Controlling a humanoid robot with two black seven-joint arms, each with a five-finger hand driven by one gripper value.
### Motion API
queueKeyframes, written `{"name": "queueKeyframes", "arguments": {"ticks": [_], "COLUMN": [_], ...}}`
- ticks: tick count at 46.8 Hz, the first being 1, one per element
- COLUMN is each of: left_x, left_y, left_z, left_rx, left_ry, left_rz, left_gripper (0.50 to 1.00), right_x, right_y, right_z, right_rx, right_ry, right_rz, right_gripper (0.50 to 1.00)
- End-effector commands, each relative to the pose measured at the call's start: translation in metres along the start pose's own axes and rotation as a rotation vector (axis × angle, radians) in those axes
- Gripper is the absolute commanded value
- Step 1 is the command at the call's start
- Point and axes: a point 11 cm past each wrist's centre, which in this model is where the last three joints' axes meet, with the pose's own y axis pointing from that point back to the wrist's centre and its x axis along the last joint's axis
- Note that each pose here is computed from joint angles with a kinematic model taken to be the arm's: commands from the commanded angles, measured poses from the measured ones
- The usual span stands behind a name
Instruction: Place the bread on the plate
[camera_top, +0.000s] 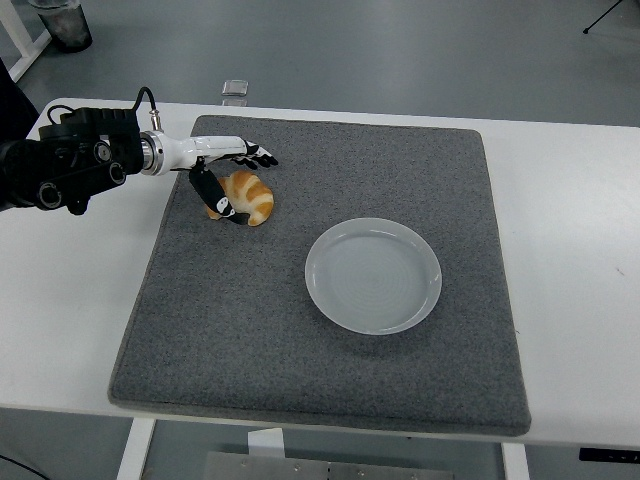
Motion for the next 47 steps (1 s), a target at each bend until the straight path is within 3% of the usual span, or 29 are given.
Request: {"name": "queueKeyframes", "arguments": {"ticks": [1,11,17,21,26,30,33,47], "left_x": [-0.001,-0.005,-0.006,-0.006,-0.007,-0.007,-0.01,0.011], "left_y": [0.0,-0.001,-0.001,-0.001,-0.001,-0.001,-0.001,0.001], "left_z": [0.0,0.0,0.0,0.001,0.001,0.001,-0.001,0.011], "left_rx": [0.003,0.002,0.002,0.002,0.002,0.003,0.004,-0.031], "left_ry": [-0.035,-0.067,-0.09,-0.095,-0.105,-0.11,-0.123,-0.152], "left_rz": [-0.01,-0.024,-0.029,-0.033,-0.035,-0.037,-0.045,0.005], "left_gripper": [0.939,0.829,0.801,0.742,0.701,0.637,0.502,0.5], "right_x": [0.0,0.0,0.0,0.0,0.0,0.0,0.0,0.0], "right_y": [0.0,0.0,0.0,0.0,0.0,0.0,0.0,0.0], "right_z": [0.0,0.0,0.0,0.0,0.0,0.0,0.0,0.0], "right_rx": [0.0,0.0,-0.001,0.0,-0.001,0.0,0.0,0.0], "right_ry": [0.0,0.0,0.0,0.0,0.0,0.0,0.0,0.0], "right_rz": [0.001,0.001,-0.001,0.001,-0.001,0.001,0.001,0.001], "right_gripper": [0.952,0.952,0.954,0.952,0.952,0.952,0.952,0.952]}}
